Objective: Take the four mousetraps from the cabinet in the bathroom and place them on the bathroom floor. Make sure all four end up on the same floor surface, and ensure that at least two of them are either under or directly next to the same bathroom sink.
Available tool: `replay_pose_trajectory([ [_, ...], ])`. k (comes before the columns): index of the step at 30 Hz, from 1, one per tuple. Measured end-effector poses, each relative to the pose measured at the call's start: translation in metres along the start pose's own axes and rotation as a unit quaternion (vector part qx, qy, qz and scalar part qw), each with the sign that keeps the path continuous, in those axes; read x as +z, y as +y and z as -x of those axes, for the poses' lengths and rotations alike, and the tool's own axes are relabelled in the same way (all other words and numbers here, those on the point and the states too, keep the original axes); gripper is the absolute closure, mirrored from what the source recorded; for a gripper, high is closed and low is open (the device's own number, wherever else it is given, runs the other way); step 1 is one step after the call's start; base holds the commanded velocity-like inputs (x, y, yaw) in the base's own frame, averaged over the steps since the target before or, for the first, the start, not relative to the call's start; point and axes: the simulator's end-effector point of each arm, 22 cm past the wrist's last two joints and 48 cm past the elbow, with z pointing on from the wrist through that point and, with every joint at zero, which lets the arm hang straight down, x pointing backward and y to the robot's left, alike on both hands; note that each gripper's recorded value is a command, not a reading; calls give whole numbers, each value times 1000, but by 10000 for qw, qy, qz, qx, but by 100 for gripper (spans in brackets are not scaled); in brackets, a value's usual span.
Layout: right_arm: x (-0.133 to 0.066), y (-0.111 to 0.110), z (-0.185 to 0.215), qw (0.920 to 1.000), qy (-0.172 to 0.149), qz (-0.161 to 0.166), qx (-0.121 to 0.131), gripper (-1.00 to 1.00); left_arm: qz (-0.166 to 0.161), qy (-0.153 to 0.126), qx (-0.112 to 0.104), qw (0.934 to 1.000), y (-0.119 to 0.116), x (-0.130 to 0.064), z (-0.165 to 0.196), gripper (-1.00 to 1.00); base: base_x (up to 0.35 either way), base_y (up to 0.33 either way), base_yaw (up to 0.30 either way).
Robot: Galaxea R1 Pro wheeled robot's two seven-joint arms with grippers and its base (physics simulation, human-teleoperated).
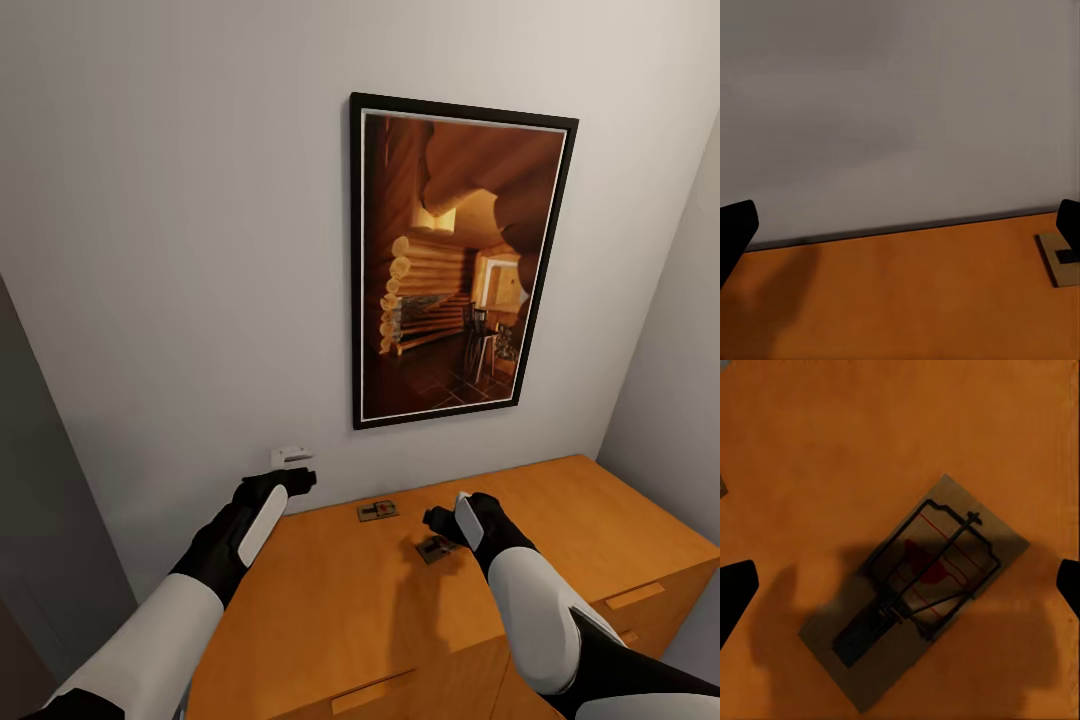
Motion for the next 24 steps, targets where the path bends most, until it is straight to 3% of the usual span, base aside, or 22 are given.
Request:
replay_pose_trajectory([
  [11,0,-10,0,9998,-6,-216,28,-100,-6,-1,0,10000,0,0,0,-100,0,0,0],
  [24,0,-10,0,9997,-5,-226,45,-100,0,-3,0,10000,2,0,0,-100,0,0,0],
])
